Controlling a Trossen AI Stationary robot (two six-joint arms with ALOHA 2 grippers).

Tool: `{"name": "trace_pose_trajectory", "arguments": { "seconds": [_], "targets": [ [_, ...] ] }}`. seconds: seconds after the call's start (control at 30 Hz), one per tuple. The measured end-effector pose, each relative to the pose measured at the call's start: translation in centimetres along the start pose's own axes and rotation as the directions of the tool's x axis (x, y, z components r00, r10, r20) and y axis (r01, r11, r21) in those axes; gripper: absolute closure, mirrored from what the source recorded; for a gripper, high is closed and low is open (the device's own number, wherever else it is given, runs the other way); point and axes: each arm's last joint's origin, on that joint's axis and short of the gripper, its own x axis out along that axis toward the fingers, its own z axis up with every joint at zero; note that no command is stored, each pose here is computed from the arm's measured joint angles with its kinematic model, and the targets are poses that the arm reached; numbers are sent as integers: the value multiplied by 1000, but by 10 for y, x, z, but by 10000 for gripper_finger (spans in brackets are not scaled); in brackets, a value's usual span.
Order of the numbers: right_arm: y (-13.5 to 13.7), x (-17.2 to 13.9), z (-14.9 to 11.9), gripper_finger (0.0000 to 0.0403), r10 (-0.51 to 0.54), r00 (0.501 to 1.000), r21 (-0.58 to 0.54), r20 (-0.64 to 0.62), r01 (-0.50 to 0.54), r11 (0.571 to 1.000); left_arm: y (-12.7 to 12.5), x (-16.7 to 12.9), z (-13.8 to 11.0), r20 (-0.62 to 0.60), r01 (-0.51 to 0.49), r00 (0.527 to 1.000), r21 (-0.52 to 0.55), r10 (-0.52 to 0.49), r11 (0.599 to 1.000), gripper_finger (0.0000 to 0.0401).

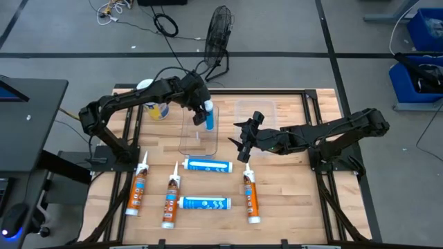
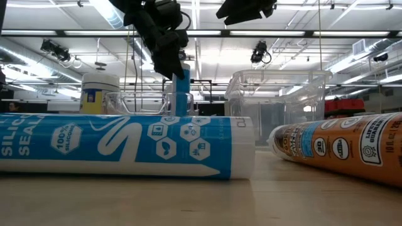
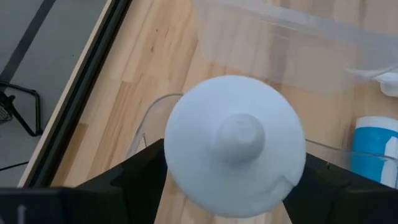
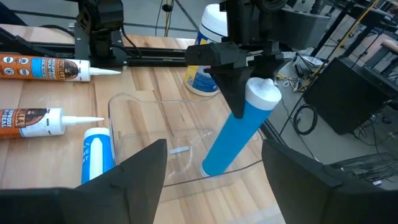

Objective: Pick & place silicon tubes, Sealant and Lysol wipes
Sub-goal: Put the right blue sealant into the left transparent bin, then put the top blue sealant into the left transparent bin

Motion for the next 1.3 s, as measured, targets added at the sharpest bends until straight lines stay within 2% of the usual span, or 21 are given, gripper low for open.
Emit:
{"name": "trace_pose_trajectory", "arguments": {
  "seconds": [0.13, 0.3, 0.53, 0.73, 0.87, 1.0, 1.13, 1.3],
  "targets": [
    [0, 0, 0, 135, 0, 1000, 0, 0, 0, 1000, 0, 0, 0, -2, -3, 1000, 6, 3, 1000, 131],
    [0, 0, 0, 135, 0, 1000, -2, -2, 0, 1000, -1, -18, 1, 30, -35, 999, 30, 34, 999, 131],
    [0, 0, -2, 135, 4, 1000, -5, -14, -4, 1000, -5, -59, 0, 117, -71, 991, 37, 67, 997, 131],
    [2, 0, -3, 135, 85, 996, 5, -28, -85, 996, -16, -109, -5, 232, -84, 970, 38, 73, 996, 135],
    [4, 0, -4, 135, 134, 990, 4, -39, -134, 991, -29, -143, -12, 323, -73, 945, 43, 55, 996, 163],
    [7, 1, -6, 135, 197, 979, -1, -61, -197, 980, -45, -169, -18, 406, -16, 913, 78, -18, 997, 206],
    [17, 11, -13, 135, 258, 961, -27, -100, -262, 965, -61, -188, -24, 456, 39, 885, 132, -95, 990, 235],
    [31, 28, -26, 135, 258, 954, -82, -152, -272, 959, -78, -202, -30, 485, 66, 861, 189, -152, 980, 274]
  ]
}}
